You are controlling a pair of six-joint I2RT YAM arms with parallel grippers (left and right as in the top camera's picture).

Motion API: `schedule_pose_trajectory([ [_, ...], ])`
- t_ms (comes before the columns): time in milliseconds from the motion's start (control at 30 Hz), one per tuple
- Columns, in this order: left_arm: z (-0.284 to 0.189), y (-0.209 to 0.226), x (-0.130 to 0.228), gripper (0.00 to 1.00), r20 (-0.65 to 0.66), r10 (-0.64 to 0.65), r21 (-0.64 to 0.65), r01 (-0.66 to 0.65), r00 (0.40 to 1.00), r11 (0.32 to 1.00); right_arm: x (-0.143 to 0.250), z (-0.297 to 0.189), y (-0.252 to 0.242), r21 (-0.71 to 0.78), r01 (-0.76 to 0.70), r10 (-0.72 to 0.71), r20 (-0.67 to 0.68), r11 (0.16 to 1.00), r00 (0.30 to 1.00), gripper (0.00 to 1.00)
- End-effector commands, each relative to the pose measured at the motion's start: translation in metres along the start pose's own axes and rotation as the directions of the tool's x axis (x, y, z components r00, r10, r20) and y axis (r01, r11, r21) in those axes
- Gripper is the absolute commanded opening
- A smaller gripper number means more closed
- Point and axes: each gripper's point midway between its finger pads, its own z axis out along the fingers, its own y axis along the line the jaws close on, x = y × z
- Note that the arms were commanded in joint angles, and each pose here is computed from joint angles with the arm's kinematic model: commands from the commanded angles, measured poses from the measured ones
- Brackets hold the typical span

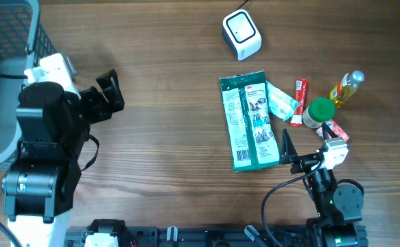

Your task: Scan the item barcode

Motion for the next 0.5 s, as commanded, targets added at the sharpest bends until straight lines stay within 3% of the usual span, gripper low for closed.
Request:
schedule_pose_trajectory([
  [0, -0.003, -0.004, 0.007, 1.0, -0.004, 0.02, 0.013, -0.02, 1.0, 1.0, -0.003, -0.001, -0.003, 0.014, 0.019, -0.019, 0.012, 1.0, 1.0, 1.0],
  [300, 0.017, 0.029, 0.104, 1.0, -0.163, 0.035, -0.037, -0.041, 0.986, 0.998, -0.003, -0.001, -0.003, 0.014, 0.019, -0.019, 0.012, 1.0, 1.0, 1.0],
  [467, 0.007, 0.026, 0.104, 1.0, -0.052, 0.018, 0.023, -0.017, 0.998, 1.0, -0.003, -0.001, -0.003, 0.014, 0.019, -0.019, 0.012, 1.0, 1.0, 1.0],
])
